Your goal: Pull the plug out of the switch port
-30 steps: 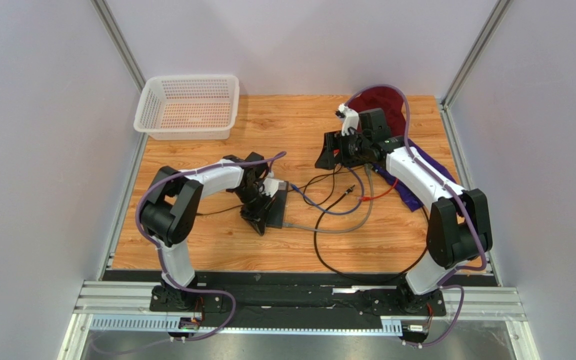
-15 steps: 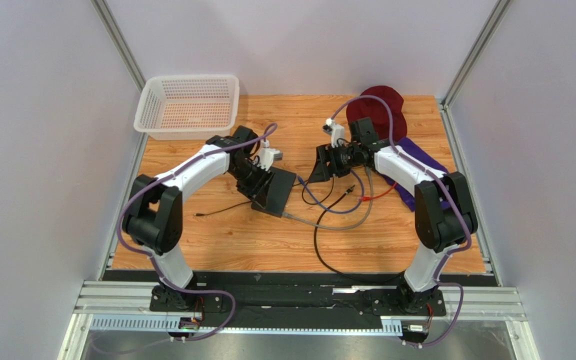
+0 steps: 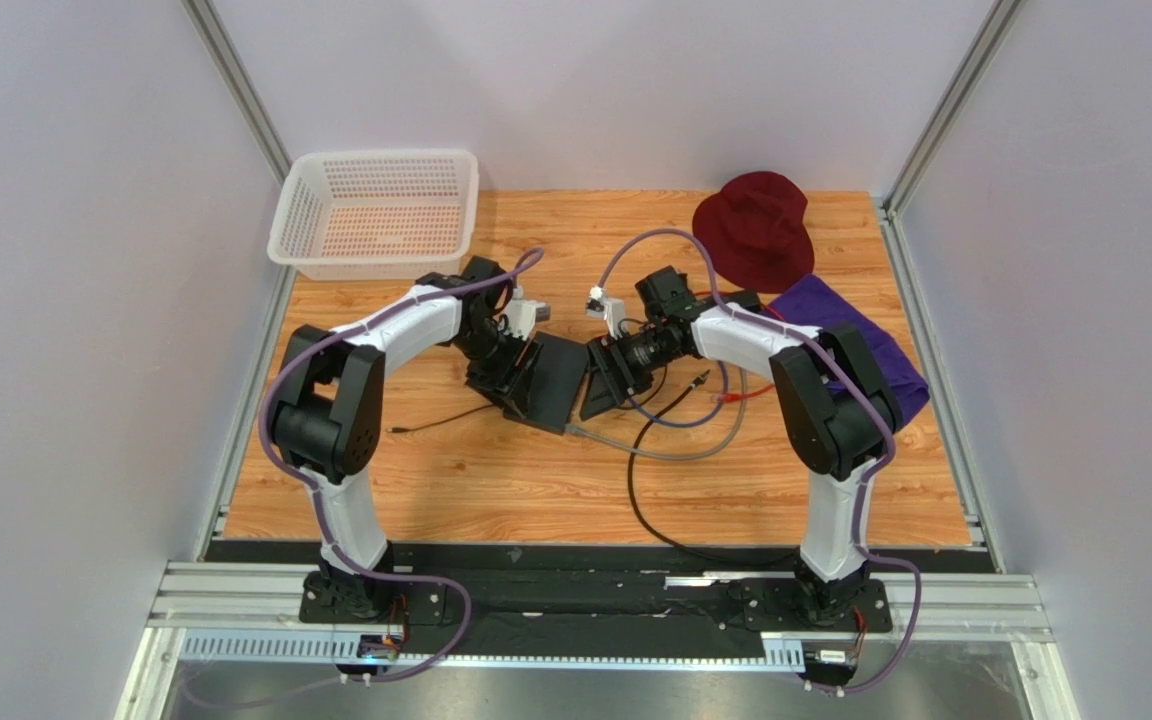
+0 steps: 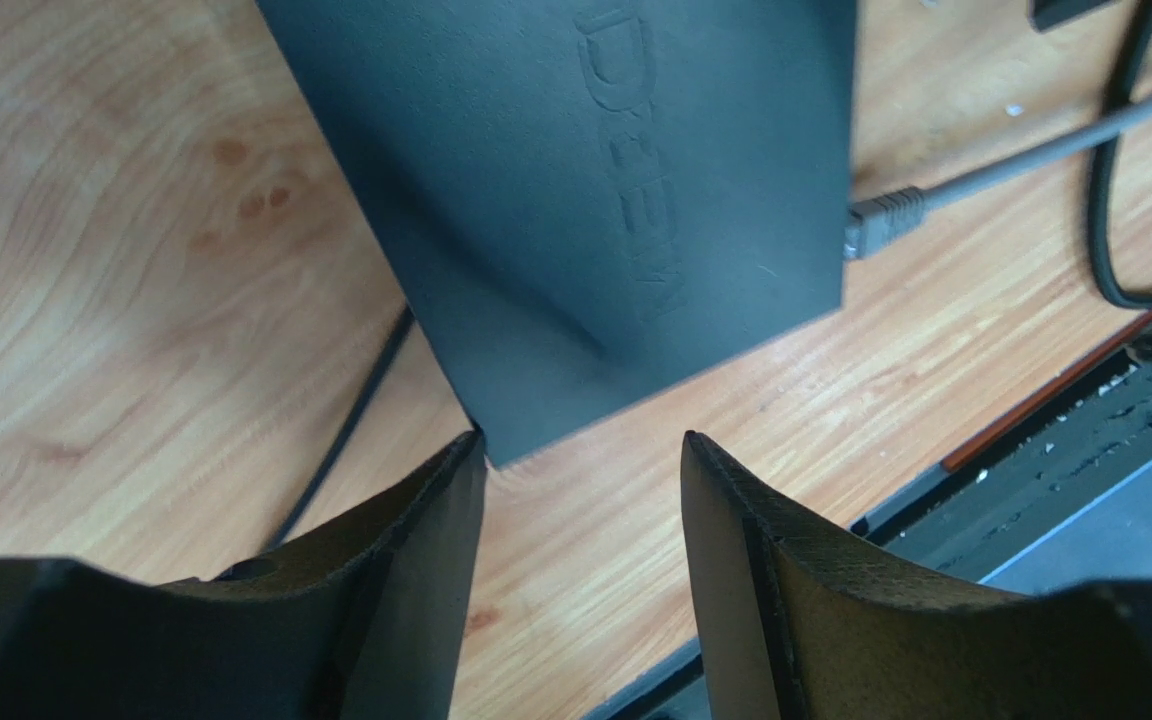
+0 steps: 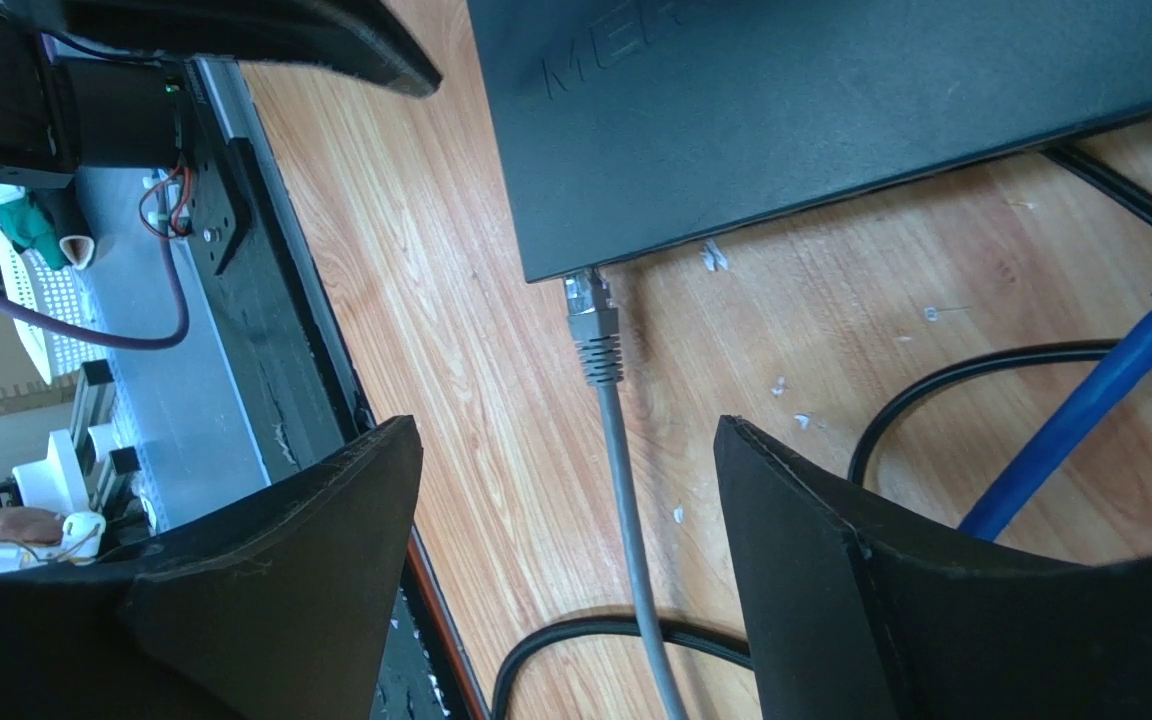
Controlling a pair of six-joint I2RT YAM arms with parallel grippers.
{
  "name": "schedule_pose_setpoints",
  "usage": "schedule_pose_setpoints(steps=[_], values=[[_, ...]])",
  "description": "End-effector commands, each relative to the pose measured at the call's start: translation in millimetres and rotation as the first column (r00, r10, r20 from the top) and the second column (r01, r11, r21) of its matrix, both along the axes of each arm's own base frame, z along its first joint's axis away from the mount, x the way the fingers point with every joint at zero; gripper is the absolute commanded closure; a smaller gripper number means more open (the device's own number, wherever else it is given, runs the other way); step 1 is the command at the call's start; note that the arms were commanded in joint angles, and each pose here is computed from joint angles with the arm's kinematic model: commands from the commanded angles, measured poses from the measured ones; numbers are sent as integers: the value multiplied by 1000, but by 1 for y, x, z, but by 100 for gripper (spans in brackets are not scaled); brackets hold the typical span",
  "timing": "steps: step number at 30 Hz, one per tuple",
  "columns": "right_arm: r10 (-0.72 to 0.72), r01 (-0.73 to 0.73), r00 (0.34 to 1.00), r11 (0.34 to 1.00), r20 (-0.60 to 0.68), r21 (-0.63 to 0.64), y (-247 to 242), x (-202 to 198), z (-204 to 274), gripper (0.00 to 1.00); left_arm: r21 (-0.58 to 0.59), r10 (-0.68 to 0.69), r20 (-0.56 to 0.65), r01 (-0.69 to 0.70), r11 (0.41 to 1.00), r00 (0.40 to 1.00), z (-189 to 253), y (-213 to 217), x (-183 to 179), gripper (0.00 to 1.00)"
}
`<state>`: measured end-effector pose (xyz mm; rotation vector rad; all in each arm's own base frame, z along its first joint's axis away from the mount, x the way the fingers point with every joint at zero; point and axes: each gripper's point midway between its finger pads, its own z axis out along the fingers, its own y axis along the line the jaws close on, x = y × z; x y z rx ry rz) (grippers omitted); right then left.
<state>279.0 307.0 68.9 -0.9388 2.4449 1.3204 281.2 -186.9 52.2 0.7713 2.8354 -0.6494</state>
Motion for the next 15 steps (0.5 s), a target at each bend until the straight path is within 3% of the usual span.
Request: schedule_pose_setpoints(steps=[1,15], values=[[38,-41,999,998,39,55,7,10,8,25,-18,34,5,-34,999,999,-2,-8,24,42],[62,-56,995,996,-78,73,20,5,-19,37,56,55,-47,-52,997,997,-29,2,30,50]])
